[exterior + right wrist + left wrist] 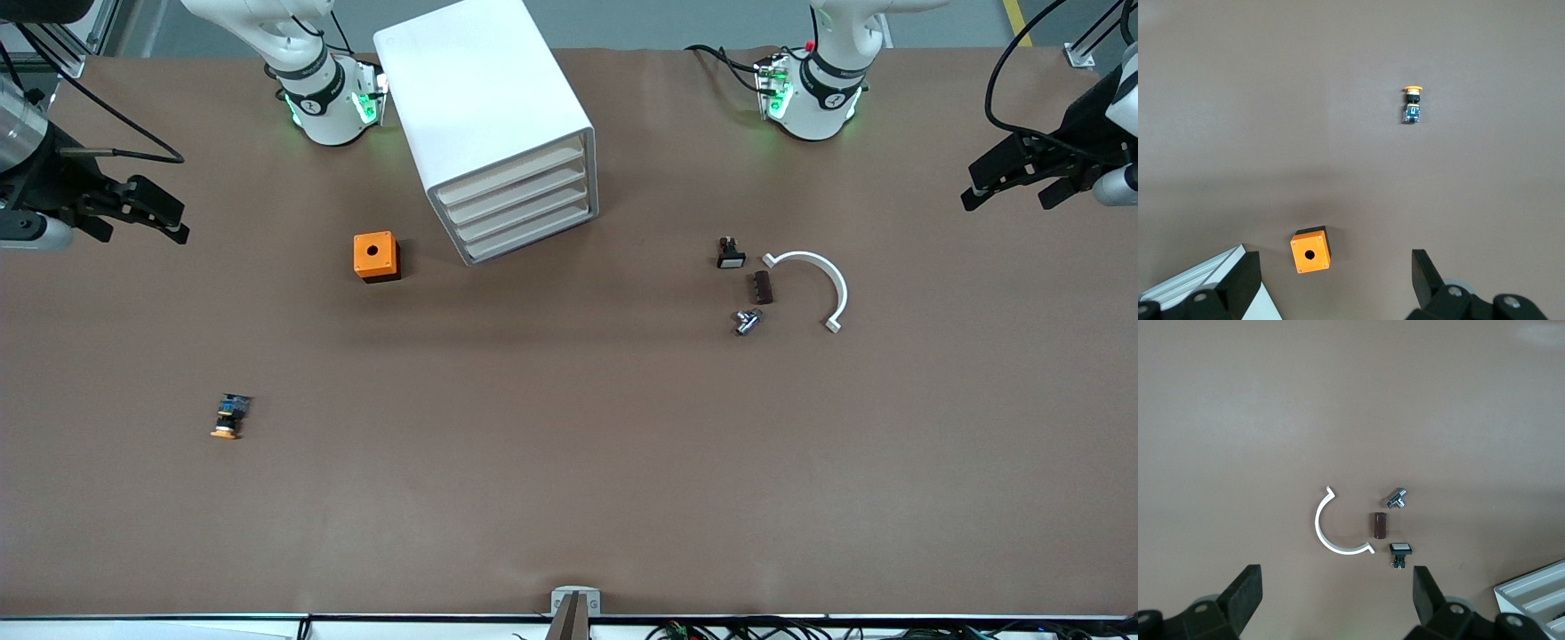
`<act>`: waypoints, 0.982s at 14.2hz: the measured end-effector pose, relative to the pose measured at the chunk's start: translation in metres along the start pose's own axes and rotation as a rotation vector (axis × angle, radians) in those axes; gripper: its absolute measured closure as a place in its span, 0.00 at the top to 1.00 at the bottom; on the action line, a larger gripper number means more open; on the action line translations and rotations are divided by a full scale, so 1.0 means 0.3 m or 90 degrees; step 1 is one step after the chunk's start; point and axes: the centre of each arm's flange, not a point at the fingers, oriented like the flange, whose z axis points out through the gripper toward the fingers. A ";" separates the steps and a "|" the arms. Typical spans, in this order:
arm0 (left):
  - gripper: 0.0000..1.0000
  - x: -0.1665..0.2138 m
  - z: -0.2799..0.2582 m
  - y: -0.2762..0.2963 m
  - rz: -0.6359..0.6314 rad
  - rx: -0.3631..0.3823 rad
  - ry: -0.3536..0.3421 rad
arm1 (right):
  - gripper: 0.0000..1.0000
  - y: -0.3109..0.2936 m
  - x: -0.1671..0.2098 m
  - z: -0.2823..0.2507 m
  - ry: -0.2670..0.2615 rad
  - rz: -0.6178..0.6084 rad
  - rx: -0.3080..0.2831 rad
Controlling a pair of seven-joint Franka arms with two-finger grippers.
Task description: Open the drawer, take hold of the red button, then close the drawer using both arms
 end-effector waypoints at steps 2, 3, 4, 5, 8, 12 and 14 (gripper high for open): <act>1.00 0.001 0.001 -0.002 0.000 0.002 0.000 | 1.00 0.004 0.000 0.001 0.000 0.001 0.000; 1.00 0.003 0.003 -0.006 -0.001 0.007 0.000 | 1.00 0.004 0.000 0.001 -0.001 0.001 0.000; 1.00 0.006 0.007 -0.013 -0.003 0.010 -0.002 | 1.00 0.004 0.000 0.002 -0.001 0.001 0.000; 1.00 0.011 0.014 -0.022 -0.006 0.012 -0.004 | 1.00 0.004 0.000 0.002 -0.001 0.001 0.000; 1.00 0.048 0.053 -0.073 -0.024 0.014 -0.017 | 1.00 0.005 0.000 0.002 -0.001 0.001 0.000; 1.00 0.120 0.188 -0.122 -0.040 0.015 -0.064 | 1.00 0.006 0.000 0.003 -0.001 0.002 0.000; 1.00 0.160 0.271 -0.123 -0.040 0.015 -0.090 | 1.00 0.006 0.000 0.004 -0.002 0.002 0.000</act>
